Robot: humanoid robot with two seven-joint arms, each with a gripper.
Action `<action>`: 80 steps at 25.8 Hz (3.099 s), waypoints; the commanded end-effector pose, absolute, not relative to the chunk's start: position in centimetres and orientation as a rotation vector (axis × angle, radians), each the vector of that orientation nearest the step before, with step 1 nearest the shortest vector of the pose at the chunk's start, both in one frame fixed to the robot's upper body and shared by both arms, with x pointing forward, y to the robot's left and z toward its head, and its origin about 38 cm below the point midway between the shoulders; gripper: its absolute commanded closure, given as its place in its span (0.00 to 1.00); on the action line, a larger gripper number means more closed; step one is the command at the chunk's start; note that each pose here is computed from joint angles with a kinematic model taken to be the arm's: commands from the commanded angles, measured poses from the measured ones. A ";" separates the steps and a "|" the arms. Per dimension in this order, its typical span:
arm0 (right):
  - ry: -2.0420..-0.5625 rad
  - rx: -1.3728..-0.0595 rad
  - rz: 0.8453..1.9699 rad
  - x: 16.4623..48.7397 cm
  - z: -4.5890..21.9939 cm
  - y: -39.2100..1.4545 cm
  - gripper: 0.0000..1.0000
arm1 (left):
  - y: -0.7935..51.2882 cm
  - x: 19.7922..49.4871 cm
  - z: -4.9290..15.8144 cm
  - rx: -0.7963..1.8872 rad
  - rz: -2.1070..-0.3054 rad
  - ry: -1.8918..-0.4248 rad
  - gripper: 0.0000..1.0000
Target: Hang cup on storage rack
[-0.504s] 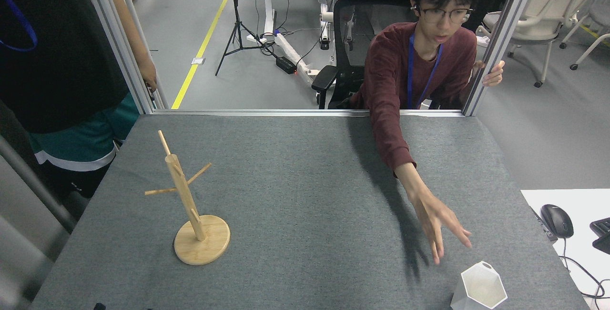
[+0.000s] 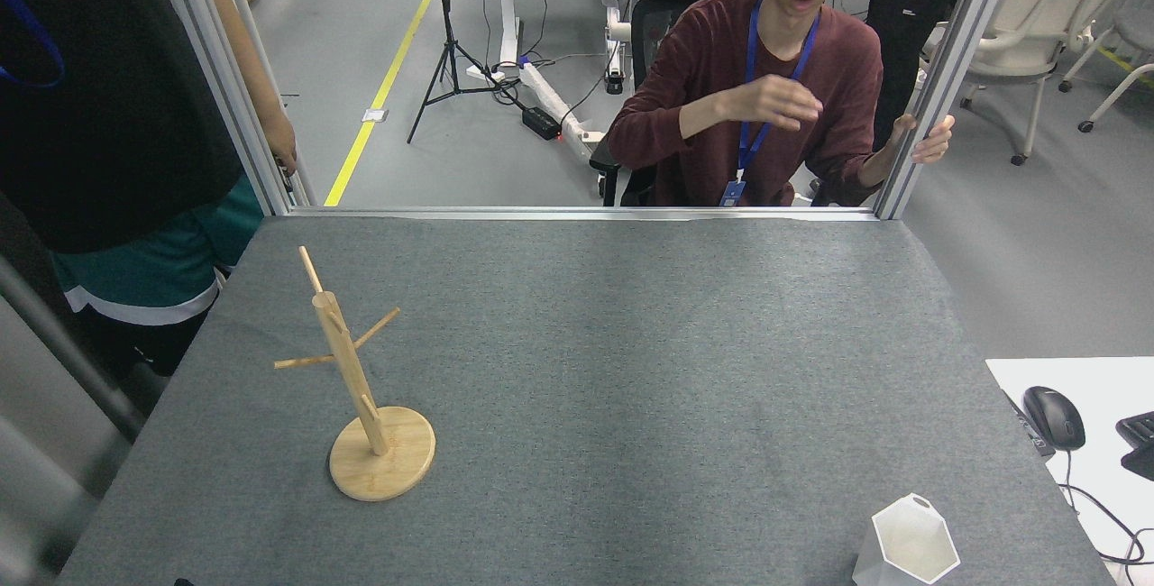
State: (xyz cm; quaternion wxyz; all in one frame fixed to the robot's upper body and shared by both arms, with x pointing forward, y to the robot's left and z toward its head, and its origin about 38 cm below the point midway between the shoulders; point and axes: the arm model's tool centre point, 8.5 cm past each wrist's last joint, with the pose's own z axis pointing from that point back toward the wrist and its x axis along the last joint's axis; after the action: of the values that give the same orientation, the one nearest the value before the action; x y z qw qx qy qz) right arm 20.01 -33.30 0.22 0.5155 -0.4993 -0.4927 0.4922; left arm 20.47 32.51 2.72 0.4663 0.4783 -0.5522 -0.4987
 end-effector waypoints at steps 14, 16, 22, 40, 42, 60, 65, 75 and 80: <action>-1.164 -1.195 1.198 23.0 -1.1 -33.7 0.02 | 32.6 20.4 2.4 1.169 -1.219 -1.344 0.00; -1.162 -1.192 1.196 23.4 -1.3 -33.8 0.02 | 32.6 20.4 2.4 1.170 -1.221 -1.343 0.00; -1.180 -1.190 1.193 24.9 -1.3 -33.5 0.02 | 32.8 20.4 2.4 1.181 -1.214 -1.330 0.00; -1.198 -1.178 1.211 26.6 -1.7 -32.6 0.02 | 32.9 20.4 2.4 1.183 -1.215 -1.329 0.00; -1.198 -1.179 1.212 26.6 -1.6 -32.6 0.02 | 32.8 20.4 2.4 1.181 -1.214 -1.330 0.00; -1.205 -1.191 1.196 27.7 -1.4 -32.7 0.02 | 32.8 20.5 2.5 1.183 -1.213 -1.335 0.00; -1.206 -1.190 1.197 27.6 -1.5 -32.6 0.07 | 32.8 20.5 2.5 1.184 -1.213 -1.334 0.00; -1.213 -1.191 1.213 27.2 -1.5 -32.6 0.40 | 32.7 20.5 2.6 1.186 -1.213 -1.339 0.00; -1.289 -1.261 1.182 27.9 1.0 -32.3 0.41 | 32.6 20.6 2.9 1.193 -1.214 -1.346 0.00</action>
State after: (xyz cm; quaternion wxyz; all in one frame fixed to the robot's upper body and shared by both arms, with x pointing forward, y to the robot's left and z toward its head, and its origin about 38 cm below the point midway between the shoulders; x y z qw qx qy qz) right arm 27.46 -32.42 -0.63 0.4926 -0.4996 -0.5104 0.4973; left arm 20.54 32.69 2.77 0.4689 0.4851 -0.5480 -0.4945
